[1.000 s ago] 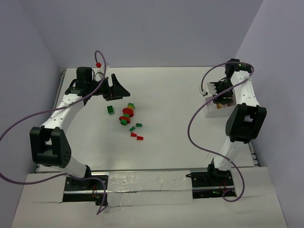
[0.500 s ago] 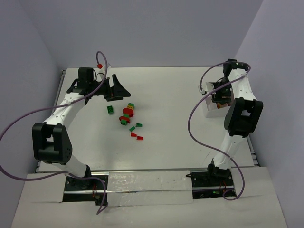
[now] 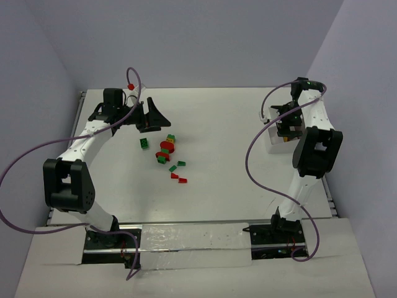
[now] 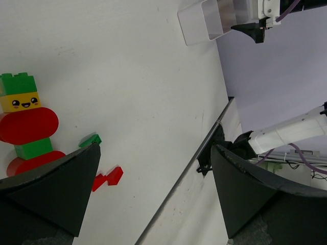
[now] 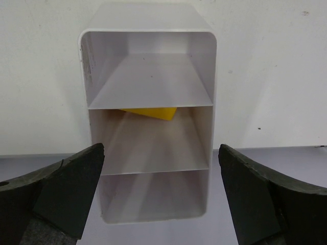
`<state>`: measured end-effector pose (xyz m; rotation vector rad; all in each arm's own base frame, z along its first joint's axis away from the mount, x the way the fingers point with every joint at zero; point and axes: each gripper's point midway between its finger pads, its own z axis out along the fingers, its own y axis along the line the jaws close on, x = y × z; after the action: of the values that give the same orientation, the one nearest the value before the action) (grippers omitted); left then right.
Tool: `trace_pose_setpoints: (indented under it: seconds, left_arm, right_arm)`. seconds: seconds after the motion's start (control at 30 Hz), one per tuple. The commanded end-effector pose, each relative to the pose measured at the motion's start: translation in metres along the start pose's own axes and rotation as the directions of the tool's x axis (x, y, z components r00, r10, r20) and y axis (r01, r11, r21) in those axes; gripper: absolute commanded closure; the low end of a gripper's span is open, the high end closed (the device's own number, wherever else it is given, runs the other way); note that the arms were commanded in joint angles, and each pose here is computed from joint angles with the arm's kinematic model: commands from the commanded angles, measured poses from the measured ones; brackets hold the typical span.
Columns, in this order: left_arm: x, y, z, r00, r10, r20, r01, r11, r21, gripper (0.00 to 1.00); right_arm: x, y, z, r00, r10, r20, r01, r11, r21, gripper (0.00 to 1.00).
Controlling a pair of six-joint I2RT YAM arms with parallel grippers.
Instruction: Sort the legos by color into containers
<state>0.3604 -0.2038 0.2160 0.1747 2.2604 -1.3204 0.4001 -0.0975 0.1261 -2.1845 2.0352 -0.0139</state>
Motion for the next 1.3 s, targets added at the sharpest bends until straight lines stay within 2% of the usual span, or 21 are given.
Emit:
trace_pose_setpoints:
  seconds: [0.0, 0.1, 0.23, 0.3, 0.4, 0.53, 0.6, 0.73, 0.87, 0.97, 1.0, 1.03, 1.17, 1.27]
  left_arm:
    - [-0.013, -0.015, -0.005, 0.998, 0.055, 0.024, -0.056, 0.998, 0.029, 0.01]
    - [-0.015, -0.013, -0.008, 0.996, 0.082, 0.045, -0.082, 0.997, -0.006, 0.01]
    - [-0.02, 0.001, -0.016, 0.985, 0.158, 0.065, -0.149, 0.981, -0.125, 0.01]
    - [-0.027, 0.013, -0.021, 0.969, 0.236, 0.073, -0.215, 0.951, -0.221, 0.01]
    - [-0.031, 0.031, -0.028, 0.94, 0.341, 0.024, -0.313, 0.886, -0.341, 0.01]
    - [-0.038, 0.068, -0.038, 0.903, 0.424, -0.068, -0.394, 0.755, -0.524, 0.07]
    - [-0.041, 0.085, -0.046, 0.89, 0.443, -0.106, -0.414, 0.69, -0.594, 0.11]
    - [-0.035, 0.089, -0.042, 0.887, 0.445, -0.126, -0.421, 0.666, -0.615, 0.14]
    - [-0.028, 0.082, -0.026, 0.876, 0.462, -0.136, -0.438, 0.646, -0.625, 0.13]
    - [-0.021, 0.073, 0.003, 0.855, 0.492, -0.166, -0.479, 0.621, -0.62, 0.12]
    - [-0.024, 0.071, 0.009, 0.868, 0.475, -0.147, -0.45, 0.625, -0.638, 0.13]
    - [-0.016, 0.075, 0.023, 0.87, 0.459, -0.178, -0.46, 0.628, -0.627, 0.15]
    - [-0.022, 0.095, 0.042, 0.895, 0.393, -0.213, -0.423, 0.594, -0.684, 0.23]
    - [-0.025, 0.113, 0.039, 0.916, 0.335, -0.219, -0.377, 0.534, -0.757, 0.29]
  right_arm:
    - [-0.003, -0.003, -0.03, 1.0, -0.017, -0.016, 0.018, 0.999, 0.05, 0.0]
    - [-0.016, -0.007, -0.046, 1.0, -0.021, 0.018, 0.019, 0.995, 0.098, 0.0]
    - [-0.052, -0.016, -0.083, 0.993, -0.004, 0.122, -0.02, 0.979, 0.201, 0.0]
    - [-0.072, -0.021, -0.099, 0.979, 0.017, 0.204, -0.068, 0.967, 0.247, 0.0]
    - [-0.104, -0.023, -0.12, 0.945, 0.052, 0.323, -0.152, 0.944, 0.292, 0.0]
    - [-0.15, -0.031, -0.141, 0.85, 0.152, 0.505, -0.344, 0.885, 0.313, 0.0]
    - [-0.17, -0.027, -0.146, 0.78, 0.226, 0.584, -0.446, 0.855, 0.265, 0.0]
    - [-0.195, -0.02, -0.152, 0.656, 0.299, 0.693, -0.561, 0.807, 0.184, 0.0]
    - [-0.208, -0.009, -0.14, 0.608, 0.332, 0.721, -0.599, 0.788, 0.142, 0.0]
    - [-0.212, -0.001, -0.139, 0.57, 0.338, 0.749, -0.637, 0.757, 0.143, 0.0]
    - [-0.211, 0.004, -0.129, 0.562, 0.361, 0.744, -0.647, 0.753, 0.124, 0.0]
    - [-0.212, 0.006, -0.13, 0.553, 0.362, 0.751, -0.656, 0.745, 0.124, 0.0]
    - [-0.212, 0.02, -0.117, 0.532, 0.4, 0.746, -0.671, 0.737, 0.084, 0.0]
    - [-0.211, 0.031, -0.113, 0.527, 0.399, 0.75, -0.677, 0.73, 0.087, 0.0]
